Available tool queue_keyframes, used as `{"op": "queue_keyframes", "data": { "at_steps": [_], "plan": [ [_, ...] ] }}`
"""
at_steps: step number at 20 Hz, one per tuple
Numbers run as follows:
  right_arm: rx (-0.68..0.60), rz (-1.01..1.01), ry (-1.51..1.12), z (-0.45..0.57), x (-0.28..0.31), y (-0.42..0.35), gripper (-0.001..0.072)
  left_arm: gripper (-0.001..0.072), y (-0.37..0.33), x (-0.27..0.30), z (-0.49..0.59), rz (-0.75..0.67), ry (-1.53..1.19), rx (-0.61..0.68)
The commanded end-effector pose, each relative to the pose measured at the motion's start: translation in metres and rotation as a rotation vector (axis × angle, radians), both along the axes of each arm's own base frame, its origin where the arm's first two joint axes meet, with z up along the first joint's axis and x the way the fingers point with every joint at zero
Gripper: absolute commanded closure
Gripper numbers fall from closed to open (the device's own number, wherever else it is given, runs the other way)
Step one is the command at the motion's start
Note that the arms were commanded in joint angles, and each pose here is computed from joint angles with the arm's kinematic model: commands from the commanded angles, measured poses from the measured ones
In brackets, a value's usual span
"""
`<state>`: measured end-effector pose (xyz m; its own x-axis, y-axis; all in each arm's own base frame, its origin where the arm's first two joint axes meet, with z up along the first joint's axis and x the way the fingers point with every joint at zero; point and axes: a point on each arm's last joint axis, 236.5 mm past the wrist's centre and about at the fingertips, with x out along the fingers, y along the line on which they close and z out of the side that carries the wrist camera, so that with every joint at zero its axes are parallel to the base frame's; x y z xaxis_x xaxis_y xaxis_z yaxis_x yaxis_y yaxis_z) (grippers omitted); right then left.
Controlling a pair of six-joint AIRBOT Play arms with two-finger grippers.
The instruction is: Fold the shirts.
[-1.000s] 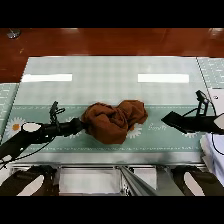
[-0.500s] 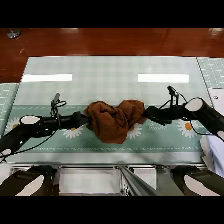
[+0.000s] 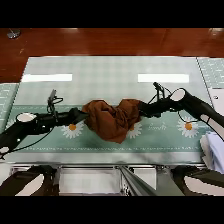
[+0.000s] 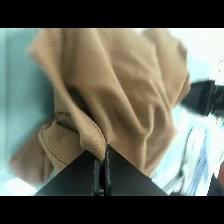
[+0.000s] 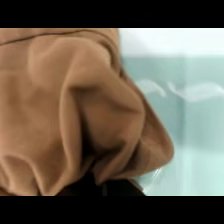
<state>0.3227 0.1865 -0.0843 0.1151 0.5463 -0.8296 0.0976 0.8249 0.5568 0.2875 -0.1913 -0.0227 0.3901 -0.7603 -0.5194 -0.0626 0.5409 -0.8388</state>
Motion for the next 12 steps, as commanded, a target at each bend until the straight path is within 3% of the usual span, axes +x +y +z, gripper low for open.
{"op": "queue_keyframes", "data": {
  "at_steps": [1, 6, 9, 12],
  "plan": [
    [0.001, 0.102, -0.082, 0.043, 0.02, -0.006, 0.0682, 0.0689, 0.025, 0.033, 0.062, 0.028, -0.133, -0.066],
    [-0.025, -0.027, -0.713, 0.305, 0.118, -0.056, 0.0682, 0.0689, 0.086, 0.089, 0.286, 0.153, -0.7, 0.001],
    [-0.05, -0.004, -1.033, 0.448, 0.088, -0.059, 0.0682, 0.0689, 0.087, 0.071, 0.411, 0.139, -1.007, 0.089],
    [-0.093, -0.011, -1.271, 0.533, 0.022, -0.067, 0.0682, 0.0689, 0.092, 0.038, 0.48, 0.151, -1.183, 0.308]
  ]
}}
